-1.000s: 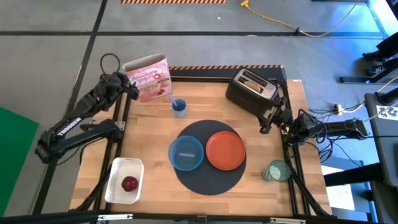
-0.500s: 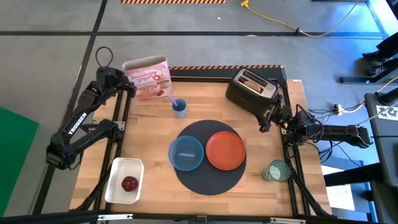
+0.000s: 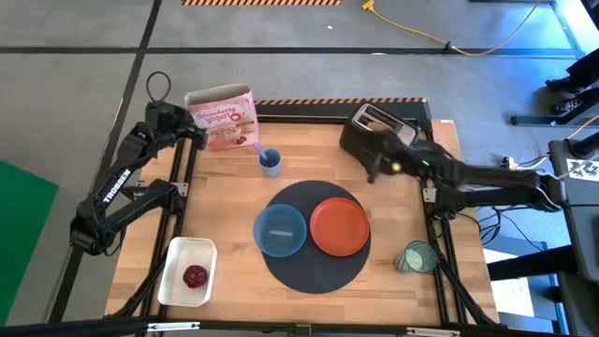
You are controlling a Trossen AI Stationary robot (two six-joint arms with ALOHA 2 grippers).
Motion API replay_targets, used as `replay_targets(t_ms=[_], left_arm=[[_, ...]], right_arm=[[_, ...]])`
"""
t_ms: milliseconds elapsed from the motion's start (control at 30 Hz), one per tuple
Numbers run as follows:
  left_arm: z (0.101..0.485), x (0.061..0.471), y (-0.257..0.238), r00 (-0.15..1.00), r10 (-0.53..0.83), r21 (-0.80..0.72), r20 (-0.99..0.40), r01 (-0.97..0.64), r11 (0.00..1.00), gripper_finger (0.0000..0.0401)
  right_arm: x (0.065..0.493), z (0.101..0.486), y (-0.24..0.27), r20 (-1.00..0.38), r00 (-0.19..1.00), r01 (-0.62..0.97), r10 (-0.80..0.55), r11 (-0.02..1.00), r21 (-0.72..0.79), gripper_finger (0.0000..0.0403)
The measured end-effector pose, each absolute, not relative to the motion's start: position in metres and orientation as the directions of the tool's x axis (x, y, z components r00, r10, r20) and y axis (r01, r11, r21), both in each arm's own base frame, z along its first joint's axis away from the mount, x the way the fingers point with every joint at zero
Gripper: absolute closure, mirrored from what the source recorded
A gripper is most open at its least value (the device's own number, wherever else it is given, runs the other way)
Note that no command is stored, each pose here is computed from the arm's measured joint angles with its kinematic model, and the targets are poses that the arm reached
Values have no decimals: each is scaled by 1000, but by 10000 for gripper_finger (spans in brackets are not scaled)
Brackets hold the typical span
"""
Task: Arrange a breakfast setting
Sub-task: Pour the cereal from the cereal box into the blue bowl
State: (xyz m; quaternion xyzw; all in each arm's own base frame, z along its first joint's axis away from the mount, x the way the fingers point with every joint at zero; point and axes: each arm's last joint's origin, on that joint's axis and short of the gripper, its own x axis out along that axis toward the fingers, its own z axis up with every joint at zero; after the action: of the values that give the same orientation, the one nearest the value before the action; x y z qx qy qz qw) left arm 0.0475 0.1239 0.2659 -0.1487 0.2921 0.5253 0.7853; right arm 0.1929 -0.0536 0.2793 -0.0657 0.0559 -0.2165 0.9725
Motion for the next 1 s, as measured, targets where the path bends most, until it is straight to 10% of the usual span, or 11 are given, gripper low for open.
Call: replay_targets(t_ms=[1000], left_arm=[[268,95,91,649,478,-126,-591,-660,741,32]], right_arm=[[397,353,-179,-283,949,76,-141,971,-228,68]])
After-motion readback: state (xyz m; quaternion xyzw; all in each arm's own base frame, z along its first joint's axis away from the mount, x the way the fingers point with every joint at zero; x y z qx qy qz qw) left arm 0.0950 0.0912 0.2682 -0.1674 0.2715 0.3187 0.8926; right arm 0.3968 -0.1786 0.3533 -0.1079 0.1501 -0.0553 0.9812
